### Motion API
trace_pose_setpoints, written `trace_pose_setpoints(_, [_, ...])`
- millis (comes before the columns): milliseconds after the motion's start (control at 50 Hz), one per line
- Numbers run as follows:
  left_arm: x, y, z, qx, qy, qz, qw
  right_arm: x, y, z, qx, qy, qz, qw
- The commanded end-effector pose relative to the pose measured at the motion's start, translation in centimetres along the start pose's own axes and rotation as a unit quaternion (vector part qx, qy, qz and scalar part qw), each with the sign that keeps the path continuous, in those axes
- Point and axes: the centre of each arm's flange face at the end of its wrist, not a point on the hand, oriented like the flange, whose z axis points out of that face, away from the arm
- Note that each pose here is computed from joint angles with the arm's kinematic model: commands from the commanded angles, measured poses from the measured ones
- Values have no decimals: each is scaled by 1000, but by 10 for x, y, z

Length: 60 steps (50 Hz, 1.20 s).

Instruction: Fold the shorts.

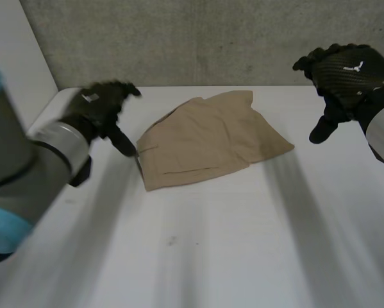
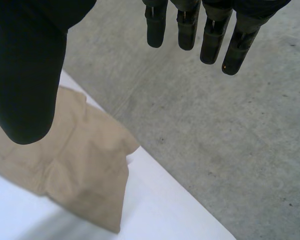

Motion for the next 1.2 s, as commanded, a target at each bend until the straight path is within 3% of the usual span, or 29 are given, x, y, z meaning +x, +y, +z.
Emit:
trace_pose_setpoints(20, [21,58,38,-44,29,97,994,-9,14,4,-21,-15,-23,999])
trace_pose_setpoints(100, [24,91,64,-53,32,139,988,-12,18,6,-27,-20,-23,999])
trace_pose_setpoints(260, [25,124,90,-72,35,147,986,-13,23,10,-35,-23,-22,999])
trace_pose_setpoints(920, [21,133,115,-43,26,146,988,-21,45,20,-67,-35,-20,997])
trace_pose_setpoints(1200, [20,120,96,-51,24,146,988,-21,45,20,-68,-35,-20,997])
